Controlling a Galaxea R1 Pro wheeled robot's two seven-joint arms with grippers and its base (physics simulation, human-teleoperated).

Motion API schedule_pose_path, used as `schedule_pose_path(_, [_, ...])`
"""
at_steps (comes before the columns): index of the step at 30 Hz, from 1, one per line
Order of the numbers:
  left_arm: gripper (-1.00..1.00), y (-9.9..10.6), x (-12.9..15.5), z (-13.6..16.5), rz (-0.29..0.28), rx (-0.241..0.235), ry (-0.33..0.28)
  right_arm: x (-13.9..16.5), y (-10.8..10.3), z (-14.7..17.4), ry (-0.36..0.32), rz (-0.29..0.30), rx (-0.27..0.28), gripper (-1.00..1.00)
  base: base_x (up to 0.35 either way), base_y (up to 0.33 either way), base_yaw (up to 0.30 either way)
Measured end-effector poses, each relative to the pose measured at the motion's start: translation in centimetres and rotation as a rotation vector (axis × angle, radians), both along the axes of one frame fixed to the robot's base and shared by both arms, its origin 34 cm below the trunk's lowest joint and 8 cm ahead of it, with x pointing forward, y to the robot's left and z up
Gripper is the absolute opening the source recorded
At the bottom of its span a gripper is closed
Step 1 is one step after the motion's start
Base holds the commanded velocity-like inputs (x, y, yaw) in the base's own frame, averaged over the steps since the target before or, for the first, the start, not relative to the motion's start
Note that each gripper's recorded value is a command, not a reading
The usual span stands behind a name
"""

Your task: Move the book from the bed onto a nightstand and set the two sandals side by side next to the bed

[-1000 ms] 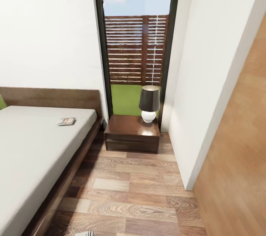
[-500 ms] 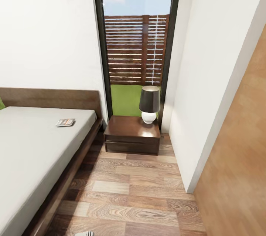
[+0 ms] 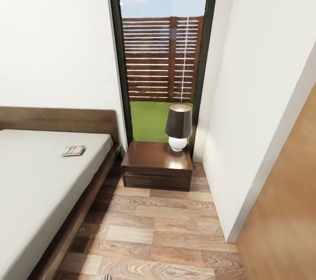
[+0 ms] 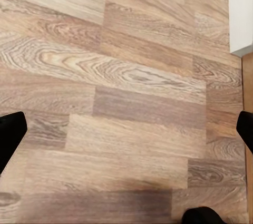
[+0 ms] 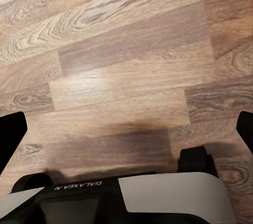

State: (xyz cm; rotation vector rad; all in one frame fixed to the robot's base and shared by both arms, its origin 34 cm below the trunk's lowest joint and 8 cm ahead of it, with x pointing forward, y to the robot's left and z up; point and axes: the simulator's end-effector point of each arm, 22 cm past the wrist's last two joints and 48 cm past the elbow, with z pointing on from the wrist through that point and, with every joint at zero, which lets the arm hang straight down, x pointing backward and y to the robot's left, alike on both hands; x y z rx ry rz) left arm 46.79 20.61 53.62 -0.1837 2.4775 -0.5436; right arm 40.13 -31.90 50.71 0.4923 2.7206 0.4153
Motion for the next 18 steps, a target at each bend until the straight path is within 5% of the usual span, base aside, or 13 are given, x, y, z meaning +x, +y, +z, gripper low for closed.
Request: schedule_pose_path(18, [1.00, 0.00, 0.00, 0.00, 0.000, 0.000, 0.000, 0.00, 0.00, 0.00, 0.000, 0.000, 0.000, 1.00, 0.274, 0.000, 0.074])
